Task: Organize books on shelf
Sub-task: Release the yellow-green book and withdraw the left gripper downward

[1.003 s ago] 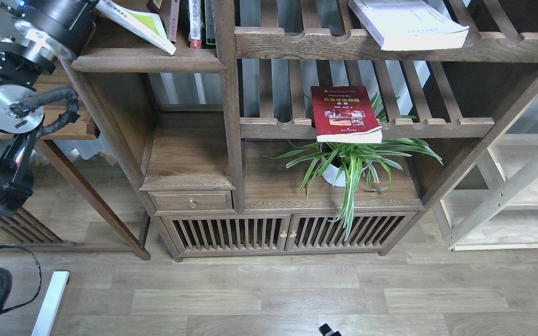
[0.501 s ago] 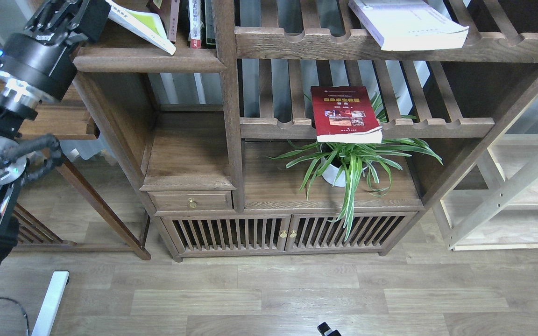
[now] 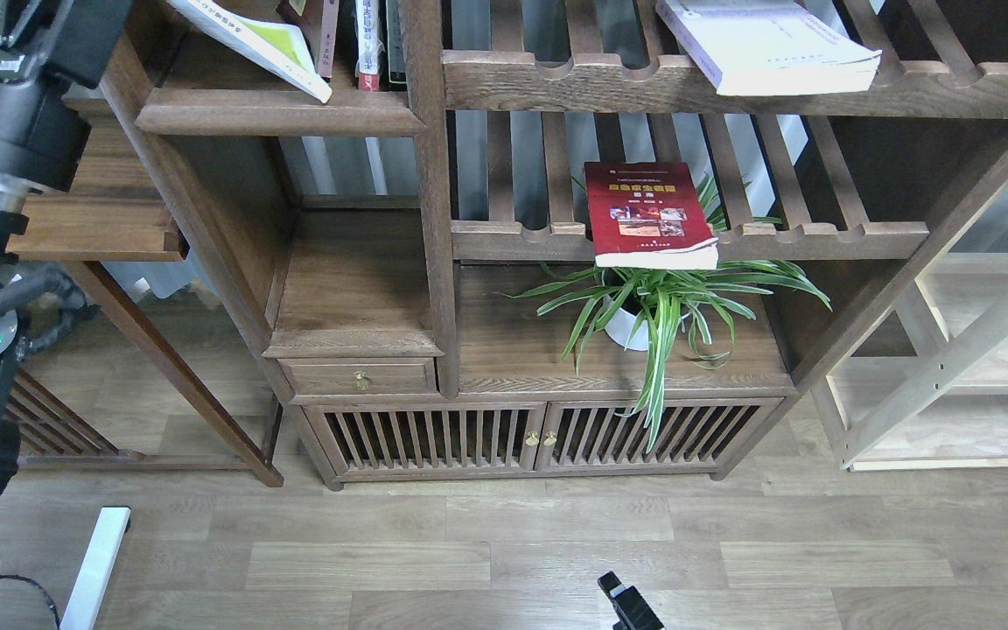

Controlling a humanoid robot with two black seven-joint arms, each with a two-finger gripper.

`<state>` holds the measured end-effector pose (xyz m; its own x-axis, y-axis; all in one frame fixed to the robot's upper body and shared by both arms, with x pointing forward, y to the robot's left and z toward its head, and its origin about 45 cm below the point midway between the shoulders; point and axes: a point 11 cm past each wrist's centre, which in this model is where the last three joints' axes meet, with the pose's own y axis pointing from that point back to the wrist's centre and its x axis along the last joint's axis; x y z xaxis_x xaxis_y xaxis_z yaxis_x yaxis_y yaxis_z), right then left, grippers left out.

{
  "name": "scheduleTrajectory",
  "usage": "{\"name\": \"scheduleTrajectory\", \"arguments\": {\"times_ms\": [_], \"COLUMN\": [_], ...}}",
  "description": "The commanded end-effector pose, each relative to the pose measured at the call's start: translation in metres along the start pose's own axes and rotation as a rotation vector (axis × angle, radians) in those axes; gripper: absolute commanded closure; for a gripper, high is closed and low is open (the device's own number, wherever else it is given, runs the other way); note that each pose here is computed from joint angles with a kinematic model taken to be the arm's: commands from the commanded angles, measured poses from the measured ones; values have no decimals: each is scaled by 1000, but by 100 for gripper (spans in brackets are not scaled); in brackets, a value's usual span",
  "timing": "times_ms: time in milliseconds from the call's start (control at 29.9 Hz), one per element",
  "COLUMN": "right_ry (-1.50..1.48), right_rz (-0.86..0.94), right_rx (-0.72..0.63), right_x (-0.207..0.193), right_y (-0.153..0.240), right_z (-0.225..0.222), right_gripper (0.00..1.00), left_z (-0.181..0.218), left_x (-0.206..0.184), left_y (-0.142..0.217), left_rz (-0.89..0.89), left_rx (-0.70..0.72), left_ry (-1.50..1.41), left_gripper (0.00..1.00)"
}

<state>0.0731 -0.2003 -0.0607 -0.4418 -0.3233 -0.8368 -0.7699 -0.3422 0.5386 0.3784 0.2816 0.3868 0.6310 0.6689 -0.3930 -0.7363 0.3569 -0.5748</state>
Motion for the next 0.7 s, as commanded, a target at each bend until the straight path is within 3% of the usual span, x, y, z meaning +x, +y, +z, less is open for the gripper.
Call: {"name": "scheduleTrajectory", "arguments": {"times_ms": [0,468,669], "right_ry": [3,-15,64], "right_rz": [-16,-91,-92], "right_rx": [-34,-13,8], "right_x": [-5,-30,-29], "right_y": [0,-14,-16], "right_z": [10,0,-33], "right_gripper": [1,1,1], "left_z": [-6,-45,-52], "left_x": [4,17,17], "left_y": [18,74,80], "left_rz": [9,118,152], "left_rx": [-39,2,-37], "left_ry": [89,258,317], "left_gripper": [3,1,1]}}
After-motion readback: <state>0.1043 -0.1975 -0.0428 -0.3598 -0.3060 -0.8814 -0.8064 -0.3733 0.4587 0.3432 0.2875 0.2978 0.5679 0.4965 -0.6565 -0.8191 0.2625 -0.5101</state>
